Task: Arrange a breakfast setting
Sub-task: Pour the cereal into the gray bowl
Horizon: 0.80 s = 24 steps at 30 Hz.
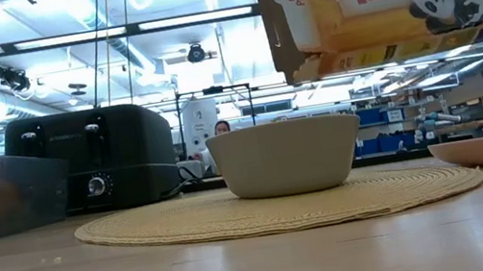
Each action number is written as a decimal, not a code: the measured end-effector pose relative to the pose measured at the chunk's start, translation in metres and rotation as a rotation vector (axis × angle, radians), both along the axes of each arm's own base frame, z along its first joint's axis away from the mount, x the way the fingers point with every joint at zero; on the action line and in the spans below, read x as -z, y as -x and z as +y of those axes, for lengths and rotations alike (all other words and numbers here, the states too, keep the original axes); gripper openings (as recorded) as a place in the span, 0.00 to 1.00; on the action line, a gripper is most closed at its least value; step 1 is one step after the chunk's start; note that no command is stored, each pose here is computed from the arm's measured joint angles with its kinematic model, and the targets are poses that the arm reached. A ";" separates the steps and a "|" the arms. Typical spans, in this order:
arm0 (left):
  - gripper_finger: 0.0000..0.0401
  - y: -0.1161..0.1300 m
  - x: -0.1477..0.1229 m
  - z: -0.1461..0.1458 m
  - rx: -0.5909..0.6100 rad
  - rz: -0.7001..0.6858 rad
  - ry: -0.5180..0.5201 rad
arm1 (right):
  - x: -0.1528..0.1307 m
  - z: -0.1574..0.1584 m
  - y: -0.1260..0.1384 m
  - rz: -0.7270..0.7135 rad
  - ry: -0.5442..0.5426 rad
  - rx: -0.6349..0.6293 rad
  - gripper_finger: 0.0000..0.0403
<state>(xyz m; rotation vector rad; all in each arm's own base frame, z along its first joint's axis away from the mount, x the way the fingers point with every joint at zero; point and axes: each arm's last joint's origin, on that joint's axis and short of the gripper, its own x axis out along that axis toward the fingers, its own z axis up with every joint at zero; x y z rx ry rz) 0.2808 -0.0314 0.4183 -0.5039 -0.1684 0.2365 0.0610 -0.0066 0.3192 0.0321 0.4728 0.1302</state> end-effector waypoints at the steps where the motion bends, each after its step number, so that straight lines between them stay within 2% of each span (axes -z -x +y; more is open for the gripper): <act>1: 0.77 0.000 -0.001 0.000 -0.003 -0.007 -0.008 | -0.001 0.000 0.000 -0.007 -0.003 0.002 0.59; 11: 0.77 0.004 -0.009 0.002 -0.039 -0.077 0.000 | -0.009 0.000 0.001 -0.107 -0.012 0.011 0.59; 16: 0.77 0.014 -0.017 0.003 -0.057 -0.094 -0.044 | -0.015 0.002 0.004 -0.175 -0.026 0.021 0.59; 21: 0.77 0.032 -0.023 0.007 -0.082 -0.056 -0.072 | -0.024 0.002 0.006 -0.277 -0.040 0.039 0.59; 24: 0.77 0.040 -0.021 0.009 -0.106 -0.003 -0.041 | -0.030 0.002 0.006 -0.342 -0.039 0.040 0.59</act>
